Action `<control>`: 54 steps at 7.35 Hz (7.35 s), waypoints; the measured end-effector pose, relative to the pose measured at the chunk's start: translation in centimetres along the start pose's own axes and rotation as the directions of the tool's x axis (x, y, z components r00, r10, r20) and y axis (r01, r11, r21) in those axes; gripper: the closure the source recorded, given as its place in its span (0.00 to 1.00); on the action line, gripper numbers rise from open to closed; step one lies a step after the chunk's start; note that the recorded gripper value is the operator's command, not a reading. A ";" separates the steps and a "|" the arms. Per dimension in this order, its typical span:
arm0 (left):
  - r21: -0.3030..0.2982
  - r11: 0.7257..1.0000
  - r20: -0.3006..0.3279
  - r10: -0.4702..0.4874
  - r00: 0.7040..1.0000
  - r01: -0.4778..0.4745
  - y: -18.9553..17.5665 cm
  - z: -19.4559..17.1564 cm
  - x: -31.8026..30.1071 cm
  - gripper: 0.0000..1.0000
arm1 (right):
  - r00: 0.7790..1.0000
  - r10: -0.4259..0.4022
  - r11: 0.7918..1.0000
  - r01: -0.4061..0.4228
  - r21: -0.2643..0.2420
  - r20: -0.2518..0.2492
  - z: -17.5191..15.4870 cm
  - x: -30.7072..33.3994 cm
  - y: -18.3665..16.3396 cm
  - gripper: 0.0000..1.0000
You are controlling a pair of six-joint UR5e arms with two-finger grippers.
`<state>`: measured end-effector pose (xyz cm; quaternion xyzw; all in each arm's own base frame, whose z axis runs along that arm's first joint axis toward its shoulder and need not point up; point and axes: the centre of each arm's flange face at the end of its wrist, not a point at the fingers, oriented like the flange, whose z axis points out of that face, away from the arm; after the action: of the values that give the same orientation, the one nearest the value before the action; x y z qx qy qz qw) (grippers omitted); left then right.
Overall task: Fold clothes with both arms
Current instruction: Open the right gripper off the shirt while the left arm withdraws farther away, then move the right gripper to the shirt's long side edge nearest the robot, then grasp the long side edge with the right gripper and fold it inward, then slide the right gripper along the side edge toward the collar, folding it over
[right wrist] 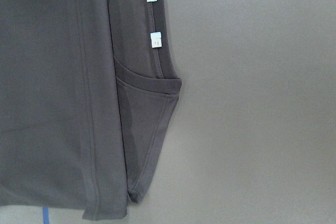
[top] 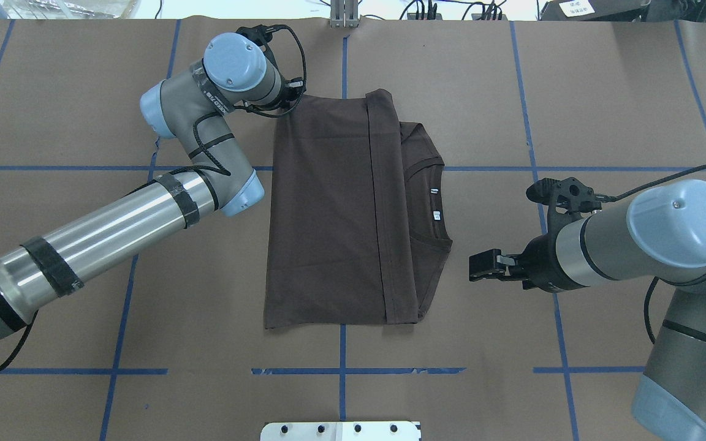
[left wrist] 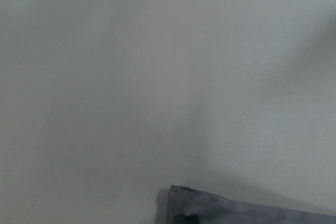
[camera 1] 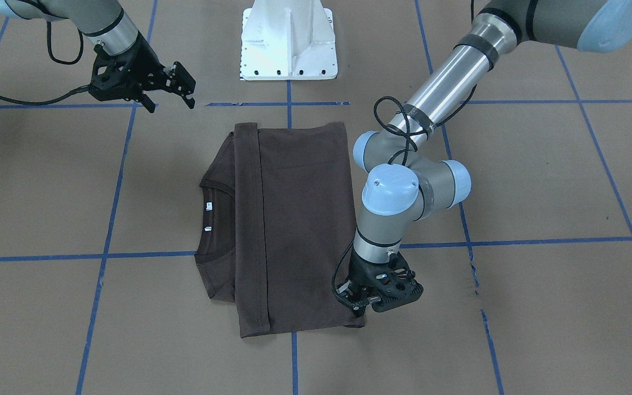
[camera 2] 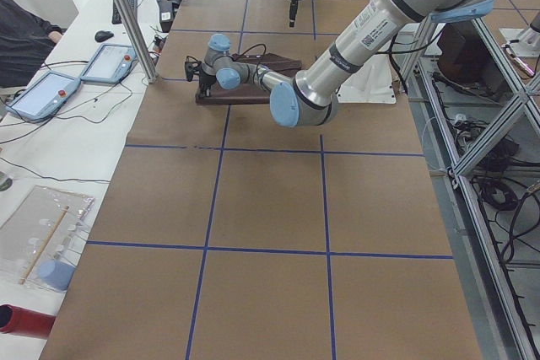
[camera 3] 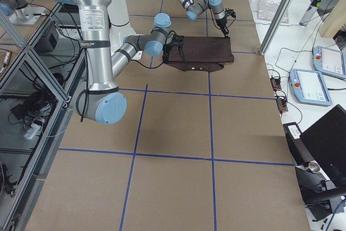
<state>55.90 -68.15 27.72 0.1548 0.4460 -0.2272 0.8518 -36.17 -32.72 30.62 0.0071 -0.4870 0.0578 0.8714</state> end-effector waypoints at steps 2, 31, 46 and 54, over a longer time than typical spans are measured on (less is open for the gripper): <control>0.039 0.998 -0.011 0.052 0.999 -0.051 -0.4 0.2 0.0 0.00 | 1.000 0.000 1.000 0.001 0.011 -0.003 0.1 -0.1 -0.1 0.00; -0.128 0.975 -0.002 0.185 0.983 -0.184 5.7 -22.6 -11.0 0.00 | 0.664 -0.624 0.743 0.668 -0.049 -0.412 17.3 -17.9 9.6 1.00; -0.126 0.974 -0.010 0.190 0.982 -0.189 5.8 -22.9 -10.7 0.00 | 0.826 -0.384 0.910 0.413 -0.022 -0.413 9.6 -4.3 2.9 0.00; -0.126 0.973 -0.013 0.195 0.981 -0.195 5.7 -23.0 -10.6 0.00 | 0.799 -0.447 0.893 0.425 -0.149 -0.402 14.3 -8.0 -1.9 0.00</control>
<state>37.79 -49.94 24.16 0.1435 0.4424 -0.1136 0.8779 -52.19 -36.31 31.42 0.0836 -0.2714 -0.1566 0.9460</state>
